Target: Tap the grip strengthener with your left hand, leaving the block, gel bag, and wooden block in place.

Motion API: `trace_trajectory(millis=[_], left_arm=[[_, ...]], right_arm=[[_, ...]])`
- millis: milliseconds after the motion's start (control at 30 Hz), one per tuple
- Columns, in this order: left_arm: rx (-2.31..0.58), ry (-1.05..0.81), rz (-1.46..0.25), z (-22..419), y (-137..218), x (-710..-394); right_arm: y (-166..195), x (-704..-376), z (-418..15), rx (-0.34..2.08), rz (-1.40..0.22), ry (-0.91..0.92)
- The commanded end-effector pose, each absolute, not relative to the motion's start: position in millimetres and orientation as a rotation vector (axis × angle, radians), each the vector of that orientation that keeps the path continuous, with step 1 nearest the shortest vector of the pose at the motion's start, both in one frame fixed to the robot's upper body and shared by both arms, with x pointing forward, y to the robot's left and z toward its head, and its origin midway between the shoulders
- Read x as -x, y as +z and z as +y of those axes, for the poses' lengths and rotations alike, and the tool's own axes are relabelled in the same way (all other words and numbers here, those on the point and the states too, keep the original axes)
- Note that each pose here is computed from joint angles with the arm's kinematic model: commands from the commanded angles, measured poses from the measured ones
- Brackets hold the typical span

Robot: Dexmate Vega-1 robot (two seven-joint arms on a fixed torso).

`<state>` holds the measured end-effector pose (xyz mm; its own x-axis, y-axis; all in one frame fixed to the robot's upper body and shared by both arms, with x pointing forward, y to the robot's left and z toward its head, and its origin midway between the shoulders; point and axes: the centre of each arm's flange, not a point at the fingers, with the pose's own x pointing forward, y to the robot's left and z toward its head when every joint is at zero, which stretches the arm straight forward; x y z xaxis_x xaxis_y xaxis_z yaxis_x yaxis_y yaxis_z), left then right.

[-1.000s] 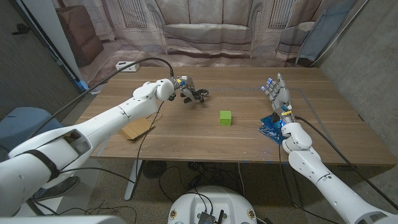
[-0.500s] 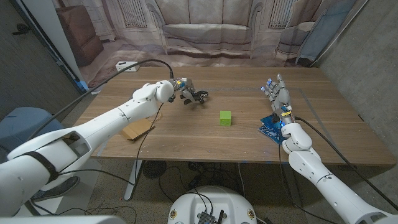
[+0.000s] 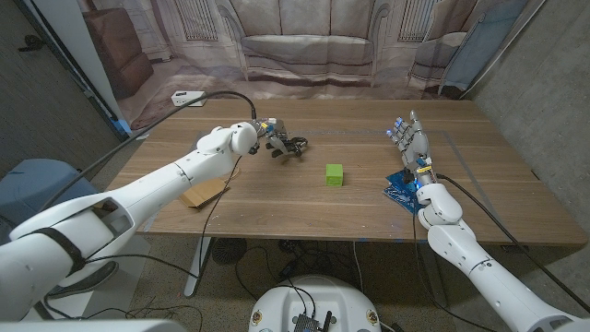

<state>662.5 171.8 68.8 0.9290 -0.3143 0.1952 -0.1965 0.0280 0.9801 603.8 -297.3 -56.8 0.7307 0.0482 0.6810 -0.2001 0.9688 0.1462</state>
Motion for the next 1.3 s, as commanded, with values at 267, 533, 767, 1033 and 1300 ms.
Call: trace_trajectory(millis=[267,533,767,1033,1300], left_arm=[[-1.544,-0.099,-0.383,178.3,51.6,-666.3],[-1.577,-0.102,-0.365,176.2,52.7,-666.9],[-1.615,-0.101,-0.364,172.6,53.0,-667.6],[-1.636,-0.1,-0.362,169.1,50.4,-668.6],[-1.704,-0.096,-0.329,167.3,51.7,-666.2]], right_arm=[[-59.5,-601.5,-297.0,-0.212,-0.725,0.132],[-59.7,-602.3,-296.1,-0.208,-0.711,0.138],[-62.1,-602.2,-296.1,-0.215,-0.702,0.135],[-63.5,-601.0,-297.1,-0.216,-0.704,0.134],[-64.4,-601.4,-297.2,-0.216,-0.708,0.136]])
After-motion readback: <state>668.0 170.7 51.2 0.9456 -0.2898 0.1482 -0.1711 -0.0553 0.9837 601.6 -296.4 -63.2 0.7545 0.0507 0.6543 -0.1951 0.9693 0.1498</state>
